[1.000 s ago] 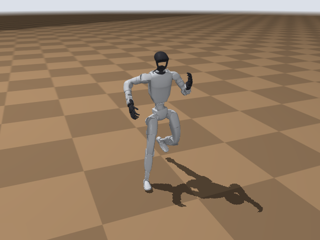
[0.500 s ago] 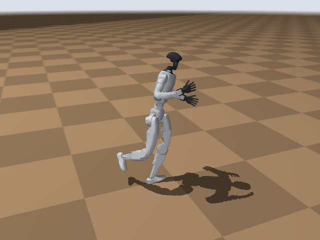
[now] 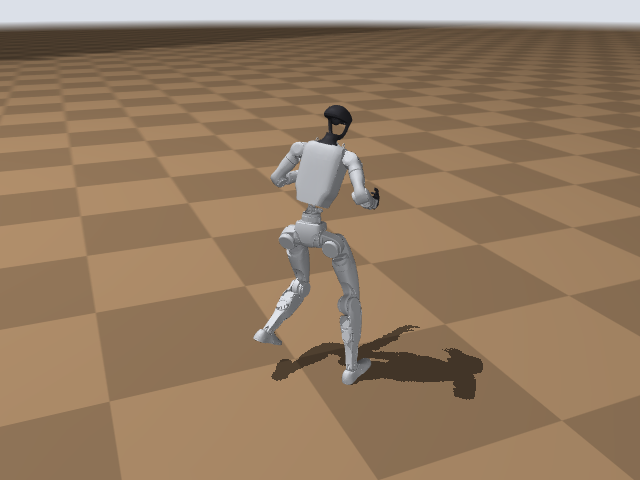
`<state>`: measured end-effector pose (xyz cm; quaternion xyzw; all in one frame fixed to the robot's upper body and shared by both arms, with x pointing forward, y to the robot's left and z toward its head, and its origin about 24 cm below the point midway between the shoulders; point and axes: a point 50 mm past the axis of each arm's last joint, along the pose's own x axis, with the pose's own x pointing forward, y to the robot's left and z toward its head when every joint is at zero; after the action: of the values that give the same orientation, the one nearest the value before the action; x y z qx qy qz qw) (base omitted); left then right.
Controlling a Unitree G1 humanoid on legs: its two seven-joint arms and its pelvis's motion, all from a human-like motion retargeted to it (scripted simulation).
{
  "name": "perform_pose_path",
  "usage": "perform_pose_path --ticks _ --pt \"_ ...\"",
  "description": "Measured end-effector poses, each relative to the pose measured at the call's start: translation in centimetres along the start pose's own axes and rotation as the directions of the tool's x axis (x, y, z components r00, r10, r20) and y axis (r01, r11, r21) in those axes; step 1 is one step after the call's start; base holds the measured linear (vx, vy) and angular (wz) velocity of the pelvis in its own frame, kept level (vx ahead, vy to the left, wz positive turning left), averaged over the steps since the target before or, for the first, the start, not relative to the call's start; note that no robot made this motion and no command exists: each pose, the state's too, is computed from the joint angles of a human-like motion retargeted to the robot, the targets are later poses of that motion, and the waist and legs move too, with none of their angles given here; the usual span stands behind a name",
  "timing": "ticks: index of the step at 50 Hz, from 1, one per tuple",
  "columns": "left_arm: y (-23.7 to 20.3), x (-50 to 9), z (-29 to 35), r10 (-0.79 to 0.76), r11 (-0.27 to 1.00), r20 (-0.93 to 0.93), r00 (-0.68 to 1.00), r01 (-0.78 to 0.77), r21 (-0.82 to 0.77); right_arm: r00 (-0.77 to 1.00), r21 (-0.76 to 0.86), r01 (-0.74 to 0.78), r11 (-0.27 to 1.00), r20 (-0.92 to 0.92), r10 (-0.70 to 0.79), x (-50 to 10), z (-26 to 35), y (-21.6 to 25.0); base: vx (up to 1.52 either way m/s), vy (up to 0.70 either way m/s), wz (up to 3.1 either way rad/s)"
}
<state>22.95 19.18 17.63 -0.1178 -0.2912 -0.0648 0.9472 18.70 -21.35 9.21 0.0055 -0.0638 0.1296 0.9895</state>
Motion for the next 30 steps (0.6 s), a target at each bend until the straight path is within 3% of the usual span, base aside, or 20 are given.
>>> perform_pose_path --ticks 2,4,6,9,13,15,17,18,20,22,25,26,27,28,30 --pt "4.6 -6.3 -5.6 0.312 0.949 -0.345 0.885 -0.31 0.064 0.994 -0.104 -0.098 0.99 -0.051 0.093 1.7 -0.3 0.3 0.24 -0.26 0.7" --pt "7.9 -13.7 -8.2 0.519 0.845 -0.545 0.658 -0.492 0.21 0.97 -0.311 -0.229 0.922 0.01 0.244 5.0 2.1 1.6 0.27 -0.14 0.57" --pt "9.5 -19.0 -7.6 0.613 0.767 -0.611 0.501 -0.564 0.307 0.901 -0.47 -0.27 0.841 0.185 0.392 7.9 6.9 3.9 0.34 0.01 0.53" --pt "9.9 -22.9 -5.3 0.674 0.671 -0.657 0.338 -0.651 0.354 0.729 -0.511 -0.235 0.827 0.47 0.497 9.6 13.7 8.3 0.46 0.18 0.5" --pt "7.1 -24.6 -4.5 0.481 0.76 -0.817 0.318 -0.615 0.209 0.485 -0.486 -0.398 0.779 0.609 0.628 7.6 16.8 13.7 0.65 0.37 1.29" --pt "6.3 -24.7 -4.4 0.449 0.821 -0.824 0.346 -0.524 0.227 0.378 -0.584 -0.316 0.747 0.645 0.664 6.1 17.3 15.7 0.76 0.45 2.09" --pt "7.1 -23.1 -4.3 0.541 0.826 -0.726 0.424 -0.431 0.363 0.38 -0.391 -0.532 0.752 0.683 0.624 5.1 17.1 16.6 0.77 0.41 2.12" --pt "7.2 -21.5 -4.3 0.513 0.856 -0.689 0.512 -0.364 0.367 0.351 -0.38 -0.593 0.71 0.672 0.652 4.7 16.9 16.8 0.77 0.37 1.78" --pt "7.8 -18.3 -3.9 0.477 0.866 -0.583 0.657 -0.24 0.438 0.318 -0.391 -0.634 0.667 0.654 0.686 4.3 16.6 16.4 0.78 0.34 1.47" --pt "7.8 -15.6 -4.2 0.464 0.869 -0.495 0.735 -0.27 0.415 0.418 -0.369 -0.589 0.719 0.623 0.662 5.1 15.2 15.1 0.77 0.3 1.44" --pt "5.9 -9.8 -5.4 0.446 0.895 -0.343 0.827 -0.4 0.2 0.629 -0.31 -0.437 0.845 0.566 0.533 6.6 11.8 12.6 0.63 0.21 1.63" --pt "4.2 -6.5 -6.0 0.491 0.831 -0.286 0.823 -0.541 -0.13 0.739 -0.26 -0.315 0.913 0.536 0.408 7.5 9.9 11.2 0.57 0.12 1.95" --pt "2.4 -3.3 -6.2 0.497 0.735 -0.266 0.826 -0.564 -0.378 0.828 -0.216 -0.192 0.957 0.487 0.277 8.1 7.9 9.7 0.62 0.07 2.16" --pt "0.7 -0.1 -5.5 0.45 0.734 -0.204 0.87 -0.49 -0.471 0.897 -0.17 -0.078 0.982 0.418 0.144 8.1 5.6 8.1 0.69 0.05 2.15" --pt "-3.6 5.6 -1.7 0.342 0.592 -0.073 0.937 -0.276 -0.757 0.947 -0.067 0.084 0.994 0.315 -0.059 6.6 2.6 5.6 0.81 0.04 2.08"
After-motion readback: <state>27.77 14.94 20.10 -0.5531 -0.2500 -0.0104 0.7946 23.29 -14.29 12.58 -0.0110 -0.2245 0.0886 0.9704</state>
